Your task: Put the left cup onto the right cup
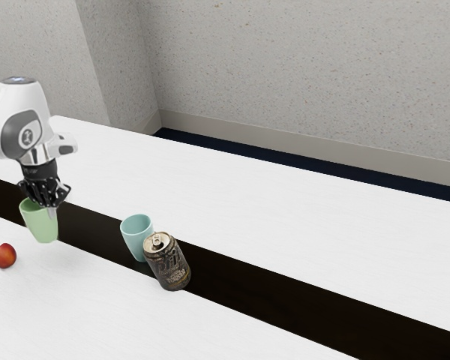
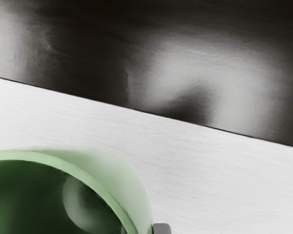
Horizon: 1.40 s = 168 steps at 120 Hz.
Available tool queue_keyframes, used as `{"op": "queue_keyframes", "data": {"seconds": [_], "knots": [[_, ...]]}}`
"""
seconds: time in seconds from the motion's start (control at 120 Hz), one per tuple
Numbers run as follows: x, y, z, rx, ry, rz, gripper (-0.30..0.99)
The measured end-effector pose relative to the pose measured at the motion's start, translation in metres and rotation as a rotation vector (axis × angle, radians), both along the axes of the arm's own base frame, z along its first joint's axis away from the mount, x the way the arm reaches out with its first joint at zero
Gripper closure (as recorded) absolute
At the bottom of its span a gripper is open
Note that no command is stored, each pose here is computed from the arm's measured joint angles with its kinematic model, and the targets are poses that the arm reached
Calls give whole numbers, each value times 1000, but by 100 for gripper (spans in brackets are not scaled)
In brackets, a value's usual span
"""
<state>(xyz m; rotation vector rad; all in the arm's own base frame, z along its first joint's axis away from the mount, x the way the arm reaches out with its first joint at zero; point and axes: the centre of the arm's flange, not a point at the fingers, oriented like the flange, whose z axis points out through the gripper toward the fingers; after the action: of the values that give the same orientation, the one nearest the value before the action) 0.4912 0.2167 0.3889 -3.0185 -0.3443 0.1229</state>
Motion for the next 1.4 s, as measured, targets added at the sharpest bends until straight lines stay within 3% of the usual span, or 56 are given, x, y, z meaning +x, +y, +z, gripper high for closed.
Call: {"op": "queue_keyframes", "data": {"seconds": [0.333, 0.675, 0.742, 0.867, 0.925, 1.4], "knots": [[36, -40, 85, 20, -71, -20, 77], [66, -106, 103, -26, -52, 15, 77], [79, -139, 105, -33, -48, -15, 77], [91, -260, 99, -48, -29, -166, 77], [93, -288, 95, -54, -19, -187, 77], [84, -243, 79, -26, 35, 34, 77]]}}
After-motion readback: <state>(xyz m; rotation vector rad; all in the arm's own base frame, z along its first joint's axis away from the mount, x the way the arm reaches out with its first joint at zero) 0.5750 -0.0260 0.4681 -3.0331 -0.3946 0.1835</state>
